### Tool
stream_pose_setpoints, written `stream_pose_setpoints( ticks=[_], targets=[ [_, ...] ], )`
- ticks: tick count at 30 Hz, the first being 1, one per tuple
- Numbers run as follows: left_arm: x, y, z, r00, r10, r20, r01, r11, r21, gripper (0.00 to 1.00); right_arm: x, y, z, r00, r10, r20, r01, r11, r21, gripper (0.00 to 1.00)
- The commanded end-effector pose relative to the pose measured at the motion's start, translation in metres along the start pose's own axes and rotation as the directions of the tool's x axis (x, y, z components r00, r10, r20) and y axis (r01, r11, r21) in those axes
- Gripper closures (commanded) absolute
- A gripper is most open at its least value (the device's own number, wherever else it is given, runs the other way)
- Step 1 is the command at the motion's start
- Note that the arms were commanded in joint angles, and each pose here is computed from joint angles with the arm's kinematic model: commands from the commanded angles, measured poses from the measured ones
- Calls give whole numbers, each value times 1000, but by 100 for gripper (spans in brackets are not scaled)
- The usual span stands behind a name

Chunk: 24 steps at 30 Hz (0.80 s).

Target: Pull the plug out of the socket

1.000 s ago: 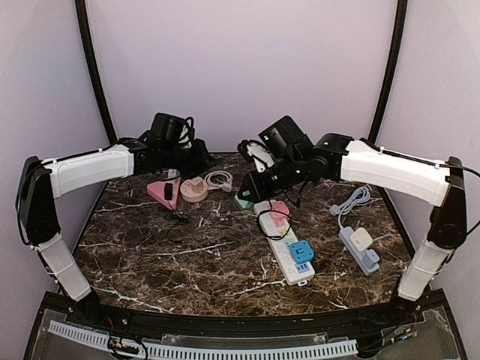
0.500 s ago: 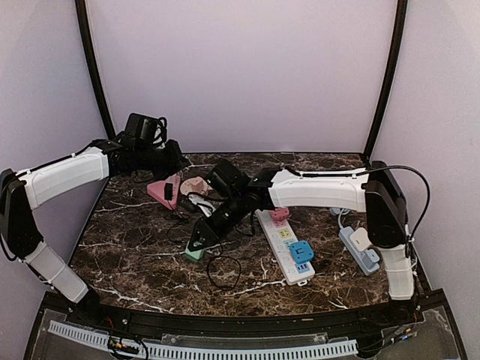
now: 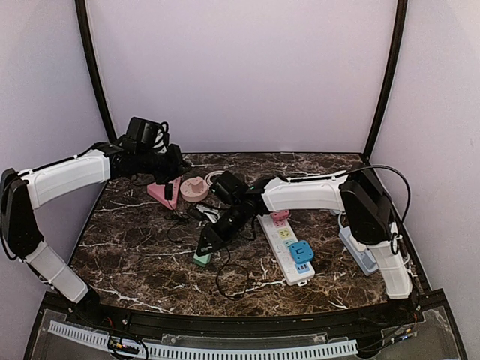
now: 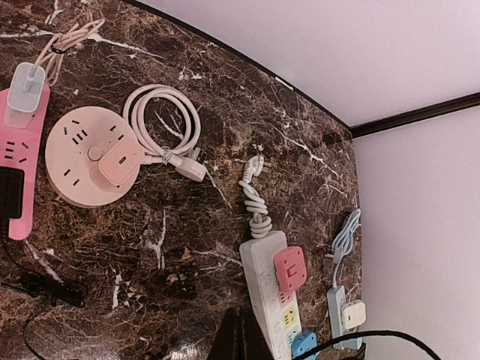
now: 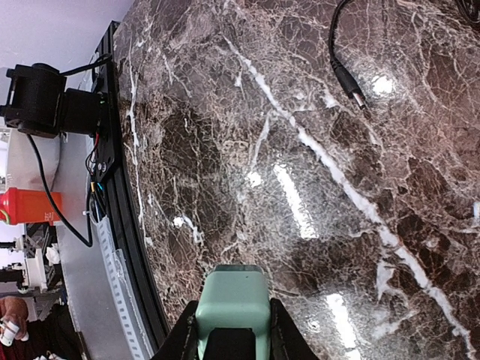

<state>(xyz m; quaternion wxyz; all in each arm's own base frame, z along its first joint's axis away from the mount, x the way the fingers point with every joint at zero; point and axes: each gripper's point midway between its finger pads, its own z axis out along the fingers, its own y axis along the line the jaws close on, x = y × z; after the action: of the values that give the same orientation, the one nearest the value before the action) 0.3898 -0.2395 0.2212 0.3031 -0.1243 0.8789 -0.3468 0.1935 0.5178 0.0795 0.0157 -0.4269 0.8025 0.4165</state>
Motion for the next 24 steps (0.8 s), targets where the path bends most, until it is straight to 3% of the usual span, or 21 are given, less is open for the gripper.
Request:
stream_pose_setpoints(
  ticks=[1,11,18,24],
  targets=[
    [12,7,11,999,-15,-47,15,1000,5,100,2,-10,1,1000,7,9,-7,1000,1,69],
    [18,5,25,996,-24,-87,27,999,31,100,-2,-24,-23,999,24,39,-28,994,106,48],
    [33,-12,41,989,22,-149,-11,997,71,94,-8,-41,-85,988,22,151,-79,922,380,31],
    [63,-40,63,971,85,-226,-55,989,134,92,12,-42,-145,959,51,279,-179,872,455,27]
  ],
)
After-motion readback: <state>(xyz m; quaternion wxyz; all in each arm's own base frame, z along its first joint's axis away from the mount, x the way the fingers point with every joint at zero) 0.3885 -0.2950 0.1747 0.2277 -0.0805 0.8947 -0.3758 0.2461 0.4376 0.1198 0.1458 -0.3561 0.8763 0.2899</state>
